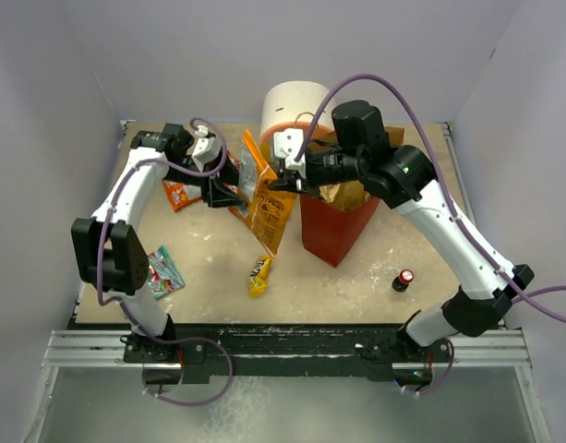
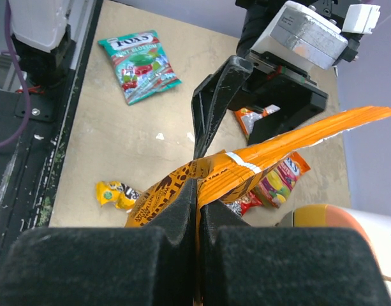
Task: Place the snacks into the paper bag
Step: Place the snack in the paper bag.
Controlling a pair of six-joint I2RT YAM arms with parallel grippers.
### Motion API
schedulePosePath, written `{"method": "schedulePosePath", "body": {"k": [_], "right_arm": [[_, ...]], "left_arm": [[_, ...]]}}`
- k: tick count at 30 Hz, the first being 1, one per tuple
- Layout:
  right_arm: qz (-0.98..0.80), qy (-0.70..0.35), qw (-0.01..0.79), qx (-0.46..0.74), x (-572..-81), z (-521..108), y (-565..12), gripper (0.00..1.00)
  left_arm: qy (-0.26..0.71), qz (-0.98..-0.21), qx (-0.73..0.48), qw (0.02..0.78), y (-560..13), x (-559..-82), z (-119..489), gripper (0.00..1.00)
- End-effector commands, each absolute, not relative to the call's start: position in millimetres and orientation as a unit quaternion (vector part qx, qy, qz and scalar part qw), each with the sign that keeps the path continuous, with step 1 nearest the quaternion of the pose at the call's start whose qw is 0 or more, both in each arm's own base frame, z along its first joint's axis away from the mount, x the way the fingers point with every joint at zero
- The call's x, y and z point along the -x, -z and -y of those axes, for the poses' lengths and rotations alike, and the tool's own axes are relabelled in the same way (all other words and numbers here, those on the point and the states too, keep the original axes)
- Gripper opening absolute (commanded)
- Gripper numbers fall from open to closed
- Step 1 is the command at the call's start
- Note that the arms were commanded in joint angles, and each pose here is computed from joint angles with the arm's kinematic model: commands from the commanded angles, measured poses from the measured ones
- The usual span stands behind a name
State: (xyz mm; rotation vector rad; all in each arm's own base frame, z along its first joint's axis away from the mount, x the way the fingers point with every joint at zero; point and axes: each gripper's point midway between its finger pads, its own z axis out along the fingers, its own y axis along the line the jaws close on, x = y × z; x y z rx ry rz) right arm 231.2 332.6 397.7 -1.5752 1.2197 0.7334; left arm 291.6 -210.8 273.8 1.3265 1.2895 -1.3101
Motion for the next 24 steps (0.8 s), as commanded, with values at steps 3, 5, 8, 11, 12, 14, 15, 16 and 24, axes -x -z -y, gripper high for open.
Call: {"method": "schedulePosePath", "body": {"k": [3, 5, 8, 11, 12, 14, 15, 16, 24], "right_arm": [[-0.485, -0.26, 0.551, 0.628, -246, -314, -425, 0.0], [-0.495, -0.251, 0.556, 0.619, -253, -307, -423, 0.0], [-0.509, -0.235, 0.567, 0.603, -266, -296, -422, 0.0], [-0.531, -0.219, 0.576, 0.582, -282, -281, -420, 0.0], [-0.539, -0.211, 0.578, 0.575, -288, -275, -418, 0.0], [-0.557, -0.192, 0.582, 0.561, -299, -264, -414, 0.0], [-0.565, -0.183, 0.582, 0.555, -304, -259, -411, 0.01], [-0.571, -0.176, 0.584, 0.55, -308, -255, -409, 0.03], [-0.598, -0.159, 0.605, 0.501, -330, -221, -416, 0.08]], "left_arm": [[0.547, -0.482, -0.515, 0.45, -297, -280, 214, 0.33], [0.544, -0.483, -0.519, 0.449, -300, -279, 213, 0.2], [0.541, -0.492, -0.521, 0.441, -307, -277, 212, 0.1], [0.531, -0.505, -0.527, 0.43, -319, -272, 210, 0.0], [0.527, -0.516, -0.526, 0.423, -322, -272, 209, 0.0], [0.515, -0.559, -0.512, 0.401, -330, -278, 207, 0.0], [0.498, -0.581, -0.505, 0.399, -333, -285, 207, 0.0], [0.471, -0.608, -0.495, 0.403, -337, -293, 209, 0.0], [0.422, -0.633, -0.473, 0.444, -413, -287, 226, 0.0]]}}
